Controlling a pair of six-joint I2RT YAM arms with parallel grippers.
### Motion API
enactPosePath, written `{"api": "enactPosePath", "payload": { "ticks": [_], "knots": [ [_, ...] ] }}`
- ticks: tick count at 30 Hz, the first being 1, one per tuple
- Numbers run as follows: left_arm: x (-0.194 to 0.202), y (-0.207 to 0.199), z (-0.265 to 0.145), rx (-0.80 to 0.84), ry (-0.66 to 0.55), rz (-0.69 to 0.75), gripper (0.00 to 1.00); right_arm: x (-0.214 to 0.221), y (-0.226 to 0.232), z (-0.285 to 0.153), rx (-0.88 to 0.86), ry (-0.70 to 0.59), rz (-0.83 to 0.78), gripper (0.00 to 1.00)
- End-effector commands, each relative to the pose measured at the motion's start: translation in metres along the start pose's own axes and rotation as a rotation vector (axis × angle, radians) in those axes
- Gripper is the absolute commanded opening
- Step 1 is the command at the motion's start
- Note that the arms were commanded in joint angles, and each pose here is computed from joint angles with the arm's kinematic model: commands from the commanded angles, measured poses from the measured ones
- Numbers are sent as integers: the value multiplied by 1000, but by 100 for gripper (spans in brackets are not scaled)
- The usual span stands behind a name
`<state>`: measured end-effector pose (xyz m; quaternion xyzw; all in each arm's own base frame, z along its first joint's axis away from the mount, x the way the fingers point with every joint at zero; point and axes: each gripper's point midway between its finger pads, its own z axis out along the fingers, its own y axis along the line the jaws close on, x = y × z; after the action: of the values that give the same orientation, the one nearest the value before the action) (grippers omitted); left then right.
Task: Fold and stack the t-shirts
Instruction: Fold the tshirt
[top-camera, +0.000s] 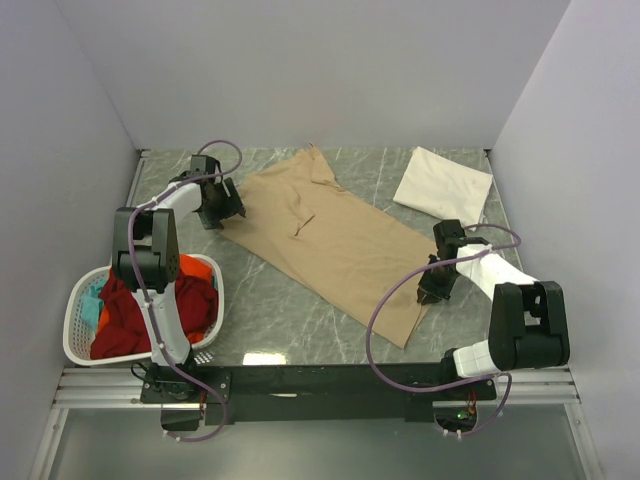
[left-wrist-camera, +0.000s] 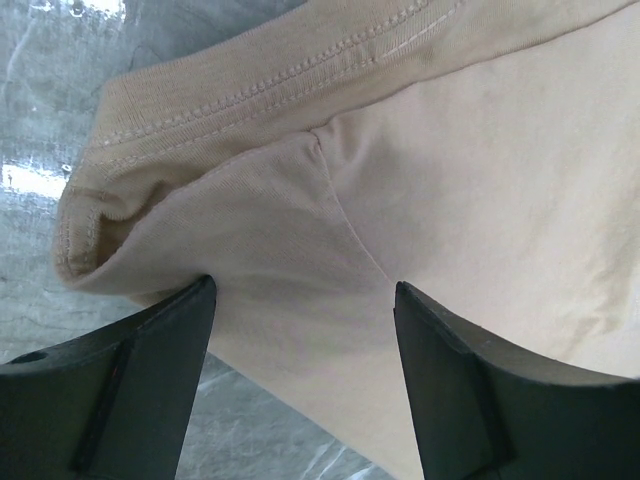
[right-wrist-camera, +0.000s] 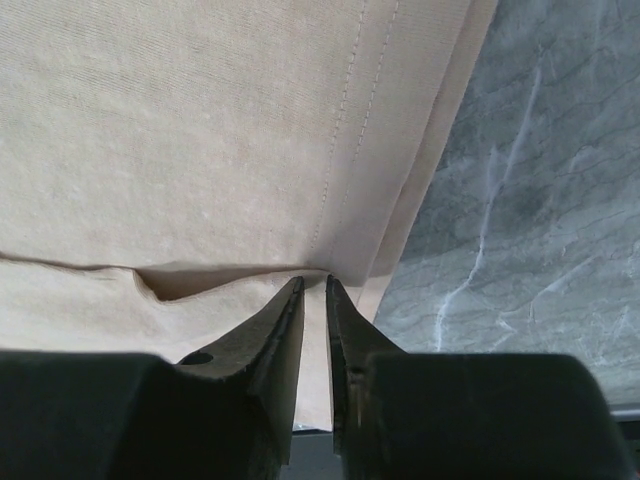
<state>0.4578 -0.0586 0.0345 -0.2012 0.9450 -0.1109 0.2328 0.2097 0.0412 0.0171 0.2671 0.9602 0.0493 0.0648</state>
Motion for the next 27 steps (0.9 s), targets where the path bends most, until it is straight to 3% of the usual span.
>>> {"api": "enactPosePath", "payload": {
  "ticks": [1,7,14,19,27],
  "knots": [
    [1,7,12,-3,10,-15,78,-5,-1,3,2,-13,-10,22],
    [-1,10,10,4,3,-42,79,-3,-3,6,6,-12,-10,23],
    [-4,9,9,8,2,-44,79,-1,-3,8,6,-5,-6,6],
    [-2,10,9,8,7,-46,78,-5,-5,-6,15,-31,-15,0],
    [0,11,11,6,13,-47,78,8,-11,-26,26,-9,-12,0]
  ]
}}
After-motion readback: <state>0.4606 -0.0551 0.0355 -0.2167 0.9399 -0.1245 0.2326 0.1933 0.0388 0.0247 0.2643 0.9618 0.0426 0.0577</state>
